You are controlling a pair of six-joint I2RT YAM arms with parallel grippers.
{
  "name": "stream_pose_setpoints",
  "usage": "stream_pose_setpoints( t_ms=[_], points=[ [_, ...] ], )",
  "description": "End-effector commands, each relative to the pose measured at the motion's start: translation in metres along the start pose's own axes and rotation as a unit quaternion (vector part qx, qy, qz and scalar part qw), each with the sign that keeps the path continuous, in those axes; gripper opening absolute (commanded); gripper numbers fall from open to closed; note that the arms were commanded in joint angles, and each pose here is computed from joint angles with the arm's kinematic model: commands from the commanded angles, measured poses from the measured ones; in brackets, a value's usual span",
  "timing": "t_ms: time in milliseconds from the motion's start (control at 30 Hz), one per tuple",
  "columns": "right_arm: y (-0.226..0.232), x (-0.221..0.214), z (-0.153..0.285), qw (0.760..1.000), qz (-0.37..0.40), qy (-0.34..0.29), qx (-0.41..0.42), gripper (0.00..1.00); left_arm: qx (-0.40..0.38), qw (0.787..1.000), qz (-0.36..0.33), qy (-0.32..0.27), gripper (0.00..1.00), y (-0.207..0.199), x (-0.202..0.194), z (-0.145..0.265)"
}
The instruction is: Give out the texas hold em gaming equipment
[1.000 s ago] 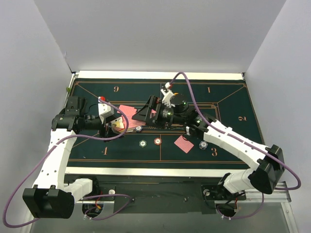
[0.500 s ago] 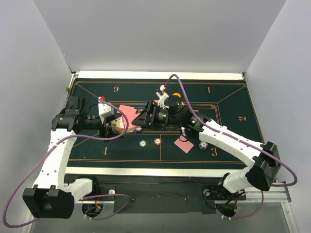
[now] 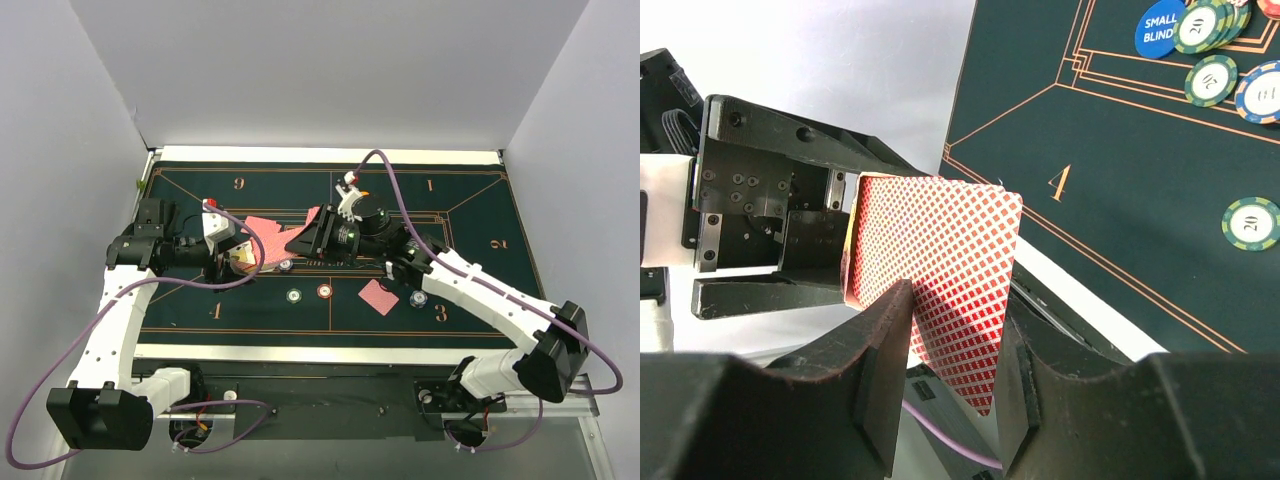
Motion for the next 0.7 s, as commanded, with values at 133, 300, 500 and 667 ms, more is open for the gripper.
stream_pose_setpoints(
  t_ms=[133, 300, 500, 667],
  points=[
    [0.003, 0.015, 0.019, 1.0, 0.007, -0.026, 0.001, 0.31, -0.016, 0.998, -0.036, -0.041, 0.0, -0.007, 0.024, 0.003],
    [0.001, 0.019, 0.026, 0.999, 0.008, -0.033, 0.0, 0.3, -0.017, 0.998, -0.038, -0.042, 0.0, -0.007, 0.025, 0.003],
    [0.004, 0.021, 0.03, 0.999, 0.017, -0.036, 0.0, 0.3, -0.018, 0.998, -0.036, -0.045, 0.0, -0.007, 0.025, 0.003],
    [0.003, 0.021, 0.036, 0.999, 0.031, -0.036, -0.01, 0.3, -0.019, 0.998, -0.034, -0.046, 0.0, -0.006, 0.026, 0.002]
  ],
)
Point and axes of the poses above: each gripper's point midway between its finger pads, its own z axis back along the fingers, its own y axis along the line the jaws close on, x = y × z, the point moved 1 cm from there along z, back along the fingers, and after that the axes turned 5 degrees about z, right-handed, at the moved point
